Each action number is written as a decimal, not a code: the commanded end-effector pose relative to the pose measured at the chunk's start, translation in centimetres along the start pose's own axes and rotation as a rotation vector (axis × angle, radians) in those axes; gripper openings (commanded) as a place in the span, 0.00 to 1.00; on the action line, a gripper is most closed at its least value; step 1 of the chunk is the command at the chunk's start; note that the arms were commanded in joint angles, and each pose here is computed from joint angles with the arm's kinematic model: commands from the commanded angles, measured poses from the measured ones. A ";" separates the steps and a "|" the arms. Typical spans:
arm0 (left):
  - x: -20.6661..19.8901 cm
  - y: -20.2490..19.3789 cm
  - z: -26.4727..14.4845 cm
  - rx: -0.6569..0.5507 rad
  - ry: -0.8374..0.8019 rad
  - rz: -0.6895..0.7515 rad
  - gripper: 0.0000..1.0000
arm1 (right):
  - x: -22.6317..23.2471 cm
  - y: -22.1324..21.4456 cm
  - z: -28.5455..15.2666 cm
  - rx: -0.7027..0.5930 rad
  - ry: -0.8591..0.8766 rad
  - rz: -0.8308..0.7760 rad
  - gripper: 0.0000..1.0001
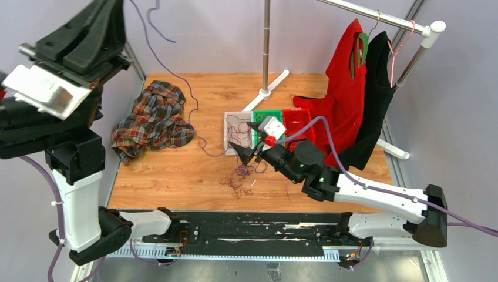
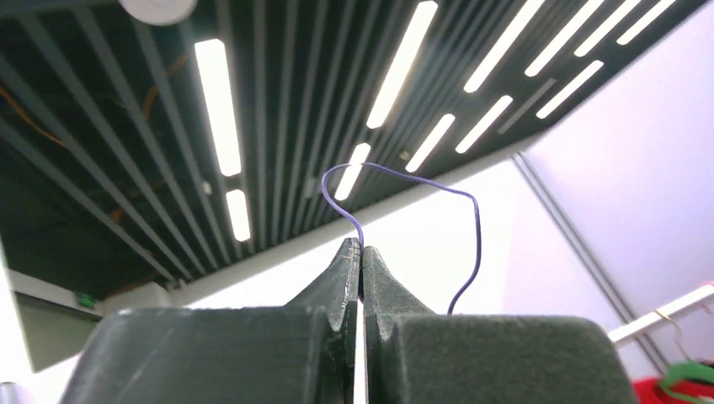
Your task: Untangle the cables
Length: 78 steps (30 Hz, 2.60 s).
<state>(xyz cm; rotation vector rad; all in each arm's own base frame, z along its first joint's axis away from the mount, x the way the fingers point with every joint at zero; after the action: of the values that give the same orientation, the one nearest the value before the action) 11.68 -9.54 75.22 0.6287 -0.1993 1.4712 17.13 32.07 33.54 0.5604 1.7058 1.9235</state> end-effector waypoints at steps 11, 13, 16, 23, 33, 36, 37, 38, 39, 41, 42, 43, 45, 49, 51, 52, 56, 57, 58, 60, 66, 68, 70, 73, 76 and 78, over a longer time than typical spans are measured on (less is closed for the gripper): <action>-7.0 -6.4 0.1 0.176 -0.282 -0.197 0.00 | 1.4 8.8 1.2 -0.121 0.180 -0.136 0.75; -7.2 -6.6 0.1 0.178 -0.286 -0.197 0.00 | 2.3 8.9 1.9 -0.118 0.229 -0.116 0.76; -7.5 -6.9 -0.1 0.183 -0.295 -0.194 0.00 | 3.0 9.1 3.3 -0.114 0.247 -0.088 0.76; -7.4 -6.5 -0.5 0.179 -0.304 -0.181 0.00 | -1.3 8.0 6.2 -0.098 -0.098 -0.222 0.66; -7.6 -6.2 -0.6 0.164 -0.319 -0.192 0.00 | -5.3 7.8 4.4 -0.081 -0.206 -0.207 0.58; -7.7 -6.3 -0.6 0.164 -0.325 -0.191 0.00 | -5.9 8.0 3.4 -0.072 -0.179 -0.182 0.58; -7.8 -6.4 -0.7 0.169 -0.330 -0.190 0.00 | -6.1 7.7 3.1 -0.069 -0.166 -0.164 0.59; -8.0 -6.6 -0.7 0.173 -0.333 -0.190 0.00 | -6.5 7.8 2.7 -0.082 -0.150 -0.139 0.61; -8.2 -6.8 -0.8 0.178 -0.339 -0.193 0.00 | -6.9 8.2 2.2 -0.102 -0.140 -0.104 0.62; -8.8 -7.4 -0.8 0.188 -0.354 -0.214 0.00 | -8.2 8.5 1.7 -0.112 -0.156 -0.058 0.62; -9.2 -7.8 -0.8 0.195 -0.365 -0.233 0.00 | -9.0 8.5 1.6 -0.107 -0.174 -0.046 0.61; -9.8 -8.3 -0.8 0.208 -0.374 -0.256 0.00 | -9.7 8.5 1.5 -0.099 -0.186 -0.041 0.61; -11.2 -9.8 -0.8 0.239 -0.403 -0.295 0.00 | -11.0 8.2 1.2 -0.074 -0.217 -0.048 0.59; -14.8 -12.9 -0.4 0.291 -0.465 -0.348 0.00 | -13.8 6.8 0.4 -0.026 -0.301 -0.061 0.51; -16.6 -14.2 0.0 0.304 -0.476 -0.368 0.00 | -15.2 5.7 -0.3 0.002 -0.351 -0.066 0.50; -17.3 -14.8 0.3 0.306 -0.483 -0.376 0.00 | -16.2 5.1 -0.7 0.017 -0.383 -0.070 0.50; -20.0 -17.2 1.2 0.320 -0.505 -0.398 0.00 | -18.7 2.9 -1.8 0.054 -0.464 -0.060 0.48; -20.5 -17.7 1.4 0.323 -0.509 -0.401 0.00 | -19.3 2.4 -2.0 0.062 -0.476 -0.054 0.48; -21.2 -18.5 1.5 0.331 -0.515 -0.406 0.00 | -19.8 1.9 -2.1 0.069 -0.490 -0.049 0.47; -21.9 -19.4 1.6 0.338 -0.520 -0.406 0.00 | -20.6 1.2 -2.4 0.077 -0.506 -0.045 0.47; -23.7 -21.5 1.3 0.358 -0.531 -0.402 0.00 | -23.4 0.0 -3.0 0.097 -0.596 -0.033 0.44; -23.8 -21.7 1.6 0.348 -0.523 -0.403 0.00 | -24.4 0.3 -3.5 0.078 -0.625 -0.027 0.43; -23.6 -21.8 1.9 0.338 -0.507 -0.398 0.00 | -25.2 0.9 -4.0 0.062 -0.654 -0.031 0.42; -22.9 -21.5 2.5 0.321 -0.473 -0.382 0.00 | -26.1 2.5 -4.8 0.019 -0.681 -0.040 0.41; -22.3 -21.1 2.7 0.306 -0.453 -0.369 0.00 | -26.4 3.9 -5.1 -0.015 -0.671 -0.039 0.40; -22.3 -21.0 2.6 0.307 -0.456 -0.367 0.00 | -26.5 4.1 -5.0 -0.014 -0.665 -0.033 0.39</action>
<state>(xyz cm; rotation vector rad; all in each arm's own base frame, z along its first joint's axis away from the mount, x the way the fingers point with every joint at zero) 31.03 -30.24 58.28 1.2710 -0.1859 0.9488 34.82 11.99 34.07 1.0633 1.3449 1.3935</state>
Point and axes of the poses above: each gripper's point midway between its finger pads, its own z axis out along the fingers, its own x axis along the line the jaws close on, y = z × x, the point moved 5 cm from there along -z, back along the fingers, and after that the axes turned 6 degrees about z, right-handed, at the moved point
